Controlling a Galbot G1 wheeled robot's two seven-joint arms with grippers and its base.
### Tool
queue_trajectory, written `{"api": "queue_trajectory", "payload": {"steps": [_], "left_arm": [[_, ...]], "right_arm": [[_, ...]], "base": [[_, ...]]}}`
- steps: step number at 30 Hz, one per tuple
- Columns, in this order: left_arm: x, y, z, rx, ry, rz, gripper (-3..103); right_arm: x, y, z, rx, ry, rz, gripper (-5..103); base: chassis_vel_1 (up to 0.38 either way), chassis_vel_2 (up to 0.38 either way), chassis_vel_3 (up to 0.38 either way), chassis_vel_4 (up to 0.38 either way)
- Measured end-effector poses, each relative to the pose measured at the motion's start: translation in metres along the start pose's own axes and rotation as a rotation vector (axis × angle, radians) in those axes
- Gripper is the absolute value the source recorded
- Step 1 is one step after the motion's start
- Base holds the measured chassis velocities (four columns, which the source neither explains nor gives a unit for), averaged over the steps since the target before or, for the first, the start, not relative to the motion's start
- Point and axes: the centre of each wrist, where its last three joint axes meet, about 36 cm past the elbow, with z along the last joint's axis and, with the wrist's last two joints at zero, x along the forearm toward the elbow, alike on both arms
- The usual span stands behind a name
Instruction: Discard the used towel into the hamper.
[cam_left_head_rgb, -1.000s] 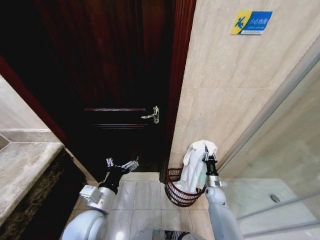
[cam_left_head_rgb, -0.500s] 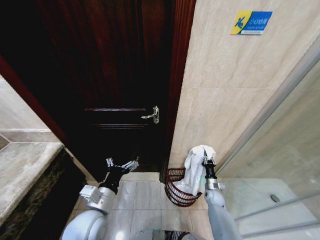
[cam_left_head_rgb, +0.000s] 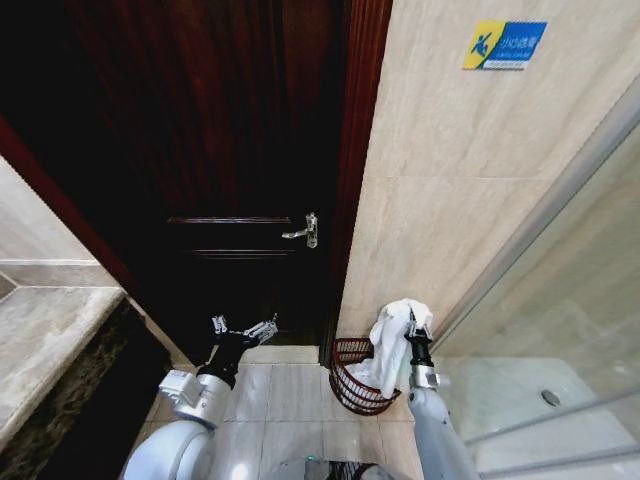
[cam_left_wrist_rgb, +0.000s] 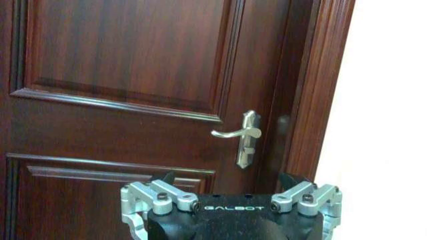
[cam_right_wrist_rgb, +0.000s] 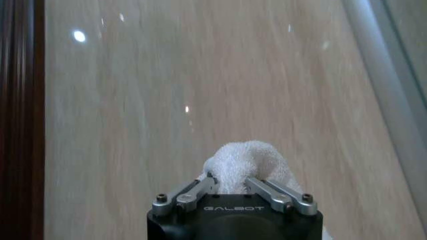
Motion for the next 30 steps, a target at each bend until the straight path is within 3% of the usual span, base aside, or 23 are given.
{"api": "queue_trajectory", "payload": {"steps": [8,30], "left_arm": [[0.0,0.0,0.0,0.0,0.0,0.0,100],[0.0,0.0,0.0,0.0,0.0,0.0,100]], "right_arm": [[0.012,0.001,0.031,-0.02,0.097,0.069,8],[0.058,0.013,0.061,-0.047,0.245,0.056,8]], "base": [[0.0,0.0,0.0,0.0],[0.0,0.0,0.0,0.0]]}}
